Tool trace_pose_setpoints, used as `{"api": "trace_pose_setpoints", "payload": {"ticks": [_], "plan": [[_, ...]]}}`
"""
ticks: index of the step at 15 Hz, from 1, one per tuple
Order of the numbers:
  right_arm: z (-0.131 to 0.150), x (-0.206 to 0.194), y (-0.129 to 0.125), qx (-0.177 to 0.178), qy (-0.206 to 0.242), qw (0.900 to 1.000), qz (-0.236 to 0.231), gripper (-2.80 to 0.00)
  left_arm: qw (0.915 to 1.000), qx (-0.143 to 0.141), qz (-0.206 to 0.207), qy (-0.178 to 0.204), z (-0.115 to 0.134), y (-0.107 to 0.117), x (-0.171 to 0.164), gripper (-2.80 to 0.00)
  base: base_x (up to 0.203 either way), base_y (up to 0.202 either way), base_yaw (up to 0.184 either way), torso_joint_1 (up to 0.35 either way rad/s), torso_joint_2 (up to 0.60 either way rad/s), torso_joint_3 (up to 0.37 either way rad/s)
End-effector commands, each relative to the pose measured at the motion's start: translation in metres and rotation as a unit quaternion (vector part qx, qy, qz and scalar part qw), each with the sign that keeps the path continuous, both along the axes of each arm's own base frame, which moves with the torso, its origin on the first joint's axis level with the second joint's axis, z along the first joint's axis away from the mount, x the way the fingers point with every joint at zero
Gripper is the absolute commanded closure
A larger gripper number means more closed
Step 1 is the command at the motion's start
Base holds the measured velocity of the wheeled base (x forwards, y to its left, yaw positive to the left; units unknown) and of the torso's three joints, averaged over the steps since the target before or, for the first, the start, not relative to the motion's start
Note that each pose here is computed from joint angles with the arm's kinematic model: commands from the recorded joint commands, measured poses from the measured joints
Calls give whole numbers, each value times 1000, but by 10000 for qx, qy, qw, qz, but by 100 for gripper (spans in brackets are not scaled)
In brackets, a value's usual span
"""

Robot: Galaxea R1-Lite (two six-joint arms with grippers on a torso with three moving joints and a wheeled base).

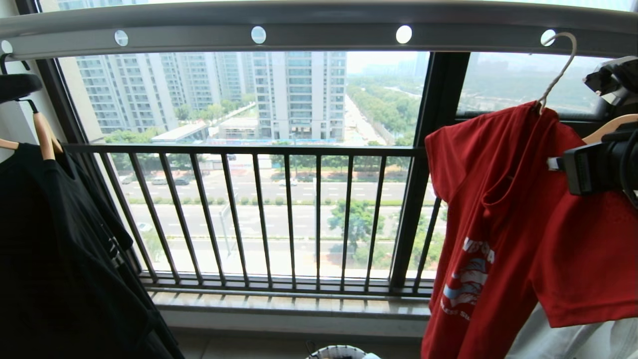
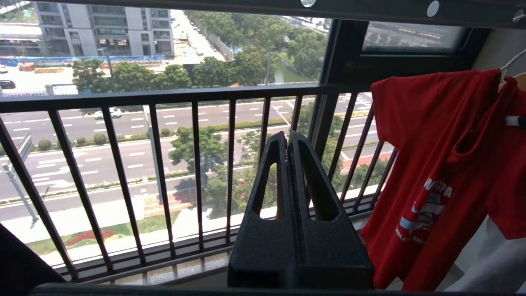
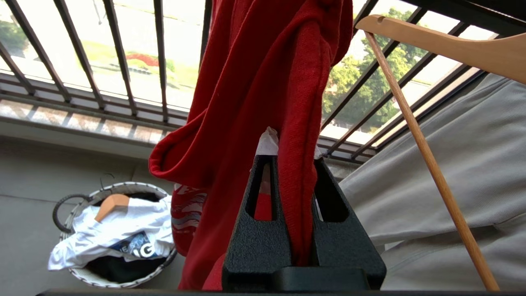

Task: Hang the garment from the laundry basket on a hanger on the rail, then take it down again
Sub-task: Hang the clothes rack on the clothesline

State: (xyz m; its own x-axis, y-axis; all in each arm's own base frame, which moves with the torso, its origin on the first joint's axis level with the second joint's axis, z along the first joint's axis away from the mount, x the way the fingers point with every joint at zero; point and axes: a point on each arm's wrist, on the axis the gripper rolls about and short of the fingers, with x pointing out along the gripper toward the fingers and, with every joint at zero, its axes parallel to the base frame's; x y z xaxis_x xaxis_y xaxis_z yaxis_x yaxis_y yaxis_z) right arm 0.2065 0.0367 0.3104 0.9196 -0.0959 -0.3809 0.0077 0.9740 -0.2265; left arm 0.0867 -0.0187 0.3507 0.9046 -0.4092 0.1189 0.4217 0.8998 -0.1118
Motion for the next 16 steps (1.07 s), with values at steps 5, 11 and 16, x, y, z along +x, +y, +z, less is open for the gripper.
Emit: {"api": "trace_pose_setpoints", "payload": {"ticks": [5,11,16], "plan": [[-1,0,0,-114,33,9999,37,0,10000,-9,-10,-20,1,0,-1,0,0,0,0,0,0,0],[-5,-1,0,-140,108,9998,34,0,10000,-11,-12,-31,1,0,-2,0,0,0,0,0,0,0],[-4,-4,-1,-180,90,9998,64,-280,10000,-13,-8,-44,1,0,-2,0,0,0,0,0,0,0]]}}
